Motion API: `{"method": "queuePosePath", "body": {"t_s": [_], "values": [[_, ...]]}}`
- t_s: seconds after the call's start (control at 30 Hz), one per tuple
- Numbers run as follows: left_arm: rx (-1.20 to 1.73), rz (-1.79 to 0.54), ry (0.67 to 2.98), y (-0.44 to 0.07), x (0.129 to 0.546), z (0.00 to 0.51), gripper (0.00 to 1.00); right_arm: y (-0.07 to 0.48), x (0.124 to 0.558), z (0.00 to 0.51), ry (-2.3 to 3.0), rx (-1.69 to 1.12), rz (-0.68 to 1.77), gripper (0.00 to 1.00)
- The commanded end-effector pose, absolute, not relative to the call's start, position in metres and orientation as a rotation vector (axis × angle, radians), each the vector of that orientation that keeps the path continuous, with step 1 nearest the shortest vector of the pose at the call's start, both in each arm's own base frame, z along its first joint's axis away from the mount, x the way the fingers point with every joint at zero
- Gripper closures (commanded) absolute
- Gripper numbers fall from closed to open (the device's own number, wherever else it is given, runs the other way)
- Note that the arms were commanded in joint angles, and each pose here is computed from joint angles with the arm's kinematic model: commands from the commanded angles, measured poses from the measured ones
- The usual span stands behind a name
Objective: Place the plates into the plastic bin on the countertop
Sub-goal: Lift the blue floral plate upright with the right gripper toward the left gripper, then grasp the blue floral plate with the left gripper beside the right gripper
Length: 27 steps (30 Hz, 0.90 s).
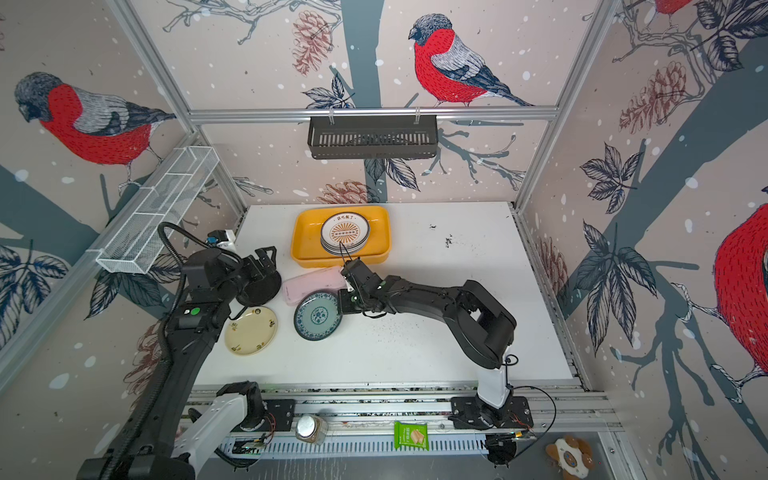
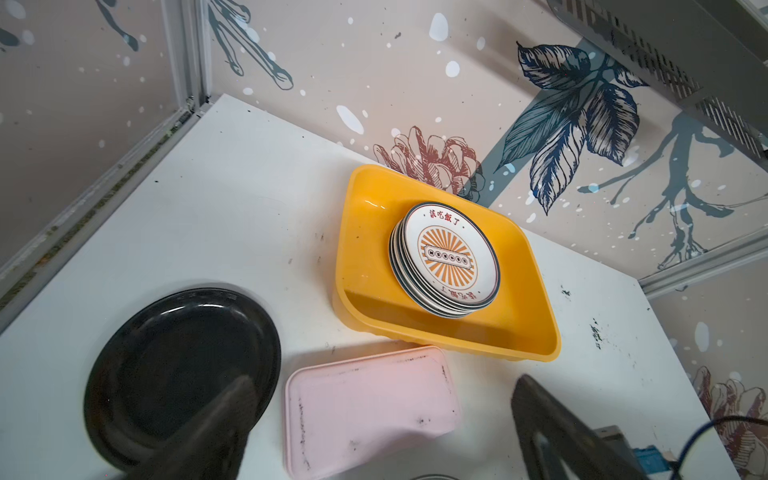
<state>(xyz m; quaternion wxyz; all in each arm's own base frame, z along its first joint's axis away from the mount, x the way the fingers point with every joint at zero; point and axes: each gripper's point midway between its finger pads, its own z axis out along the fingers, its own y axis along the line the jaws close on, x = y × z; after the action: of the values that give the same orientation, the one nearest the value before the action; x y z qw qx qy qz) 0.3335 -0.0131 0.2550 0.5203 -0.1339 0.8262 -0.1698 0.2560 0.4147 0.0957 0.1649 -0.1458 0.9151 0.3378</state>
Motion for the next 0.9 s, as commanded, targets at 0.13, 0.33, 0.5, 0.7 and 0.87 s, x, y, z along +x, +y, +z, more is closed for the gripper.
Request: {"method": "queuePosePath", "body": {"t_s": [0.13,0.33,0.5,0.7,0.87], "values": [[-0.121,-0.731,2.005,-0.063,0.353,0.249,0.04,0.383,0.283,0.142,2.437,-0.261,1.014,0.99],[0.029,-1.029,1.98,-0.101,0.349,0.249,0.04,0.359,0.299,0.185,2.268,-0.16,1.125,0.98],[0.178,-1.18,1.94,-0.13,0.334,0.259,0.04,0.338,0.314,0.207,2.173,-0.075,1.16,0.99],[0.29,-1.249,2.0,-0.159,0.322,0.25,0.07,0.325,0.322,0.218,2.136,-0.043,1.159,0.99],[0.25,-1.252,2.039,-0.158,0.327,0.24,0.17,0.321,0.322,0.229,2.1,-0.028,1.167,0.99]]}}
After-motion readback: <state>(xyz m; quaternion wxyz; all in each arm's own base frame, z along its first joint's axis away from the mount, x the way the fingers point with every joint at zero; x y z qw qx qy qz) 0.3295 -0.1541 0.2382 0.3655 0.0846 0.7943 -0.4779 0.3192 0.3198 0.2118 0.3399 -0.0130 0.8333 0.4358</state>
